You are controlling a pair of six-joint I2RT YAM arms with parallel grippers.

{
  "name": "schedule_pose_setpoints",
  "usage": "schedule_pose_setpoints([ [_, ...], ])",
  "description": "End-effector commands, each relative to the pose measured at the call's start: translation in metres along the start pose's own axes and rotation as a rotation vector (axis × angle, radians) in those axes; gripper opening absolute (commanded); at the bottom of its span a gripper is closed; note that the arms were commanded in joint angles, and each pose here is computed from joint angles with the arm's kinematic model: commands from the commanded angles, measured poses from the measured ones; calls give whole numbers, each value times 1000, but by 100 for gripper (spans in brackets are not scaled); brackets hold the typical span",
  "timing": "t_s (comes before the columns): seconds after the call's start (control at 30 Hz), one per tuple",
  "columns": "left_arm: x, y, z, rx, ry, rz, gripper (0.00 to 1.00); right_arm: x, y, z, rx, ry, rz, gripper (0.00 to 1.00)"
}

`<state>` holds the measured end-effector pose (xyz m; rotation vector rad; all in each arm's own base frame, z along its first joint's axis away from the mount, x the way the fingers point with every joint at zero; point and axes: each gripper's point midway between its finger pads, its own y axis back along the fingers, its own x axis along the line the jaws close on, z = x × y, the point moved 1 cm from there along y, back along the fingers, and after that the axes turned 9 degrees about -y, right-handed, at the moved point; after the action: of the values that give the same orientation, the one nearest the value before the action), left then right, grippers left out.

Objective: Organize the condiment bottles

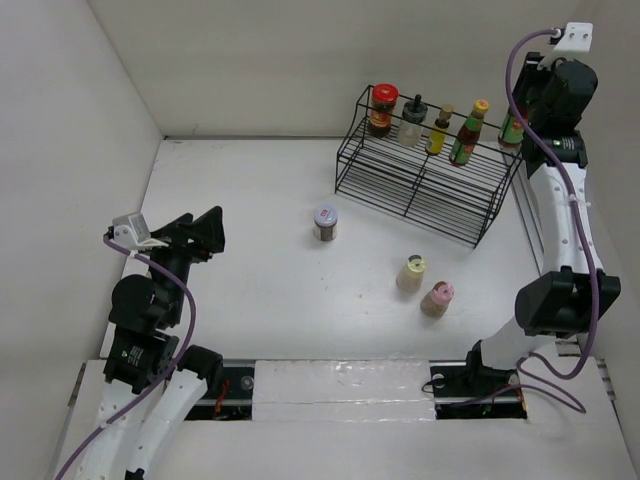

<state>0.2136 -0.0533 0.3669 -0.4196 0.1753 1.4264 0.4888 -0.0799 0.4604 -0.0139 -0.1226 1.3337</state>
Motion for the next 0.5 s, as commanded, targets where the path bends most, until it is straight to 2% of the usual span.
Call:
schedule_pose_setpoints([
  [0.0, -4, -4, 8, -33, 9, -13, 70, 6, 16, 82, -240, -37, 45, 17],
  [0.47, -4, -6, 6, -25, 7, -10, 70, -3, -10, 27, -170, -62, 44, 17],
])
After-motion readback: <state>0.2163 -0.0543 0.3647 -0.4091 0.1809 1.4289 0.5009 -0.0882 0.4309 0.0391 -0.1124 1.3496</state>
